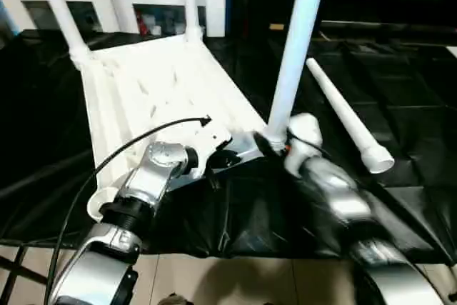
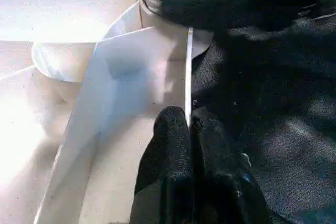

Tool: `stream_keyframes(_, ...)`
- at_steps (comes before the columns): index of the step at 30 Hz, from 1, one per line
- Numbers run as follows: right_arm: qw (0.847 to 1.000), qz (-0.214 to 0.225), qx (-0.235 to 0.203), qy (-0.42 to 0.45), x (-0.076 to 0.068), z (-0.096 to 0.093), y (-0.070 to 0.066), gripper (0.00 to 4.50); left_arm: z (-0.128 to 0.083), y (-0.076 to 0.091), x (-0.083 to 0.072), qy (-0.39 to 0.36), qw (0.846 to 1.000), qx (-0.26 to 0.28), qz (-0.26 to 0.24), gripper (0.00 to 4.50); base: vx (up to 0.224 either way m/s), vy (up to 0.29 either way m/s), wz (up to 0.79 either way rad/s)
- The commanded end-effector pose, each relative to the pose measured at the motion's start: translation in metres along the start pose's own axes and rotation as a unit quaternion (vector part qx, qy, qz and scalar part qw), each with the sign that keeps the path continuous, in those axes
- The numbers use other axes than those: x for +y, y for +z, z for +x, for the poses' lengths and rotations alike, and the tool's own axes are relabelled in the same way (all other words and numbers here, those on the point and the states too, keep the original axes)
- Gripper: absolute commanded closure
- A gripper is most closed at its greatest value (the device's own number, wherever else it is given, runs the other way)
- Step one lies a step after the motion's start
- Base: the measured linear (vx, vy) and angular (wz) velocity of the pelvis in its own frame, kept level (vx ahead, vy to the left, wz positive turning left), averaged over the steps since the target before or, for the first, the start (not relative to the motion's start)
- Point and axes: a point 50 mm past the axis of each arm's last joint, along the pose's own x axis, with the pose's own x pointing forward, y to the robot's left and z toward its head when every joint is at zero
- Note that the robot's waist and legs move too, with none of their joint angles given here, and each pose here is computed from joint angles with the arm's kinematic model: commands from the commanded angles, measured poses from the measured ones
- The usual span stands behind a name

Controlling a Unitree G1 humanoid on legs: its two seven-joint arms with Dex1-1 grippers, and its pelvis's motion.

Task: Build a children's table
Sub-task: Rotate leg to tighten, then rotate table base

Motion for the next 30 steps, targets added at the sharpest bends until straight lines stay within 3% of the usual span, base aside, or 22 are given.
stream_keyframes(1, 0.999, -0.005, -0.017, 0.048, 0.003, -0.006, 0.011, 0.63, 0.003, 0.008, -0.004, 0.010, 0.998, -0.057, -0.017, 4.50, 0.000, 0.000, 0.00)
stream_keyframes(4, 0.997, -0.006, -0.025, 0.079, 0.000, -0.020, 0.017, 0.61, 0.000, 0.011, -0.001, 0.013, 0.997, -0.073, -0.021, 3.95, 0.000, 0.000, 0.00)
stream_keyframes(9, 0.992, -0.010, -0.023, 0.125, 0.000, -0.035, 0.024, 0.61, -0.009, 0.017, 0.008, 0.045, 0.994, -0.101, -0.024, 3.67, 0.000, 0.000, 0.00)
stream_keyframes(14, 0.989, -0.008, 0.031, 0.147, 0.011, -0.031, 0.018, 0.61, -0.053, 0.031, 0.043, 0.163, 0.977, -0.133, -0.019, 3.67, 0.000, 0.000, 0.00)
stream_keyframes(16, 0.989, -0.010, 0.055, 0.138, 0.016, -0.024, 0.013, 0.89, -0.076, 0.028, 0.058, 0.225, 0.968, -0.111, -0.007, 3.56, 0.000, 0.000, 0.00)
stream_keyframes(17, 0.988, -0.004, 0.069, 0.136, 0.023, -0.018, 0.009, 0.96, -0.101, 0.019, 0.072, 0.288, 0.955, -0.076, -0.002, 3.56, 0.000, 0.000, 0.00)
stream_keyframes(22, 0.986, 0.006, 0.092, 0.142, 0.036, -0.009, 0.002, 1.29, -0.139, -0.003, 0.088, 0.369, 0.929, 0.000, 0.000, 3.92, 0.000, 0.000, 0.00)
stream_keyframes(24, 0.985, 0.003, 0.101, 0.143, 0.039, -0.006, 0.000, 1.39, -0.144, -0.010, 0.088, 0.371, 0.928, 0.023, 0.005, 3.98, 0.000, 0.000, 0.00)
stream_keyframes(26, 0.984, -0.012, 0.119, 0.133, 0.043, -0.001, -0.004, 1.60, -0.144, -0.024, 0.083, 0.346, 0.936, 0.066, 0.009, 4.25, 0.000, 0.000, 0.00)
stream_keyframes(30, 0.986, -0.011, 0.125, 0.110, 0.043, 0.007, -0.003, 1.84, -0.141, -0.036, 0.077, 0.312, 0.945, 0.100, 0.009, 4.43, 0.000, 0.000, 0.00)
